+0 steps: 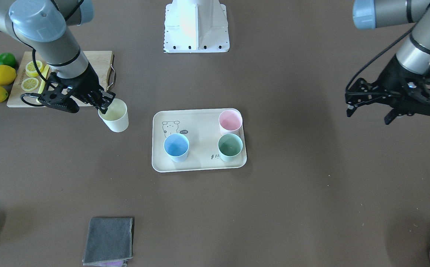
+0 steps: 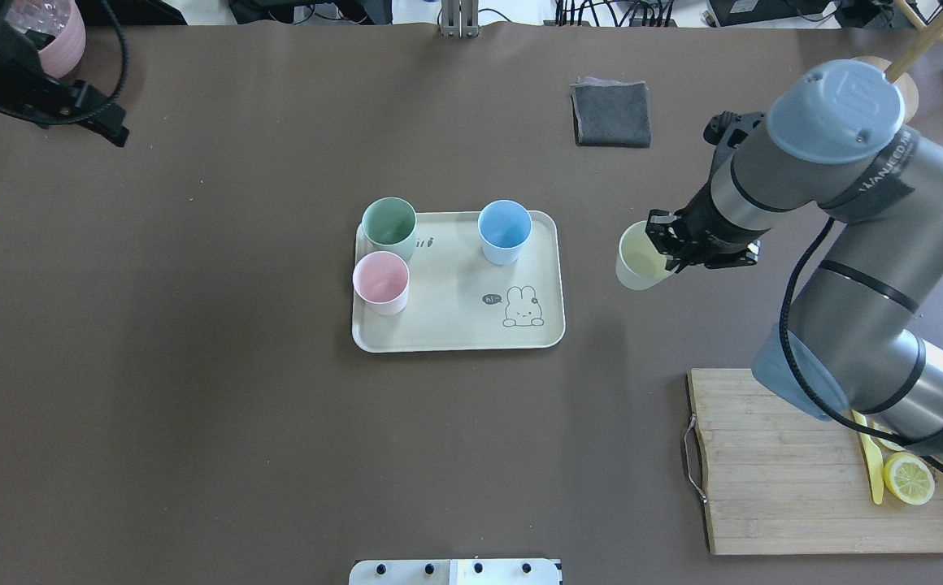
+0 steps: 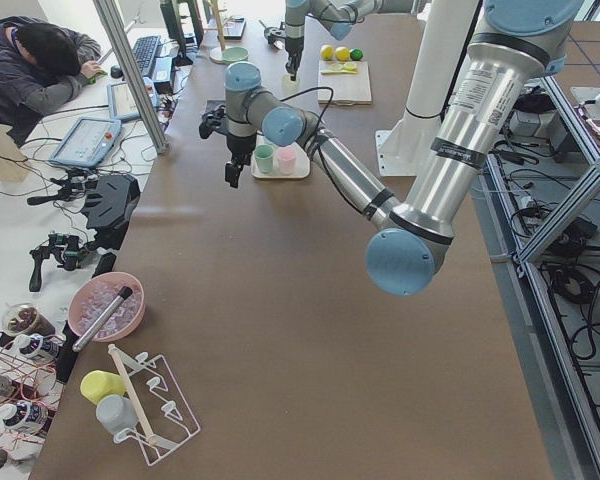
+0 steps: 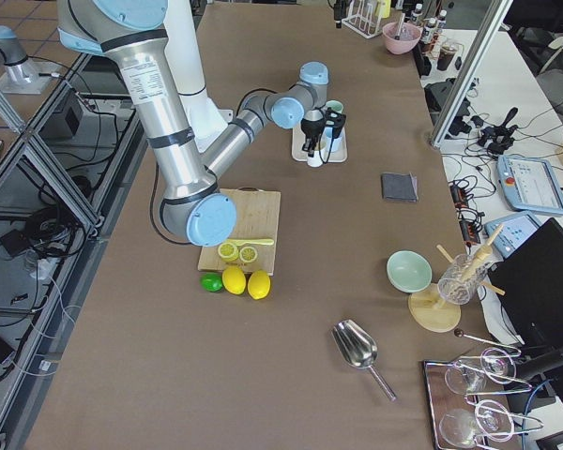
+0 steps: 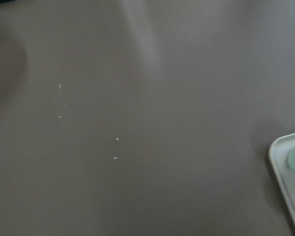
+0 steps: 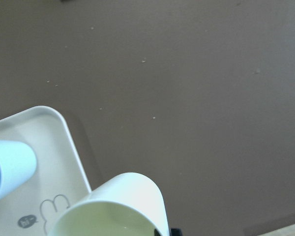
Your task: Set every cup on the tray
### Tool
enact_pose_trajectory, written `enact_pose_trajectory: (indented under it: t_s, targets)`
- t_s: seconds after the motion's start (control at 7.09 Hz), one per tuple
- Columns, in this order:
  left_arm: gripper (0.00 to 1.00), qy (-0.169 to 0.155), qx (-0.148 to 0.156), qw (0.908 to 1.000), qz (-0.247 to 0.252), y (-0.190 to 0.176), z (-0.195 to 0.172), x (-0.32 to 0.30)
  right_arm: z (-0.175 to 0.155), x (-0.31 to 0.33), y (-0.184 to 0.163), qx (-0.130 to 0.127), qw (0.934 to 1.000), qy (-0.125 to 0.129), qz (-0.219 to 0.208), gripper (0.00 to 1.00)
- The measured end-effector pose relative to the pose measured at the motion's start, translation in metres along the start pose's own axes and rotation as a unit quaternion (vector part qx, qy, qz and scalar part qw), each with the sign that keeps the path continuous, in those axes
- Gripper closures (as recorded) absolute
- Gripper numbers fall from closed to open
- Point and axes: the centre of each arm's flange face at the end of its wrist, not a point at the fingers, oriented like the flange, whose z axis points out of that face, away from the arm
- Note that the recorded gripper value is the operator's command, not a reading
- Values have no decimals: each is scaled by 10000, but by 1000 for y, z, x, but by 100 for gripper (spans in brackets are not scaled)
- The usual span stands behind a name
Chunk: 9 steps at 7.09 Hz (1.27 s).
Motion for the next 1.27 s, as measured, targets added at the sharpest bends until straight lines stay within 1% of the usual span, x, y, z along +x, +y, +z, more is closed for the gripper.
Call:
enact_pose_trajectory:
  t_s: [0.14,0.28,0.42,0.71,0.85,0.99,1.13,1.27]
  targets:
    - [2,18,-185,9998,33,13,4,-61,1,-28,20,-27,10000,-37,59,100]
    - [2,161,-296,9994,15,27,5,-107,9,-49,35,-20,10000,-26,88,100]
    - [2,220,-345,9992,0,41,5,-139,20,-67,47,-15,9999,12,125,100]
    - [2,214,-457,9985,-188,69,10,-174,42,-91,65,-33,10000,50,51,100]
    - [2,203,-493,9982,-271,80,12,-184,56,-97,71,-39,10000,-8,-34,87]
    - [2,200,-512,9980,-313,87,13,-189,71,-101,75,-26,9999,-67,-115,63]
    - [2,200,-523,9979,-329,89,13,-190,81,-103,77,6,9998,-115,-163,1]
    - [2,201,-531,9978,-341,90,14,-191,85,-105,79,28,9997,-158,-197,0]
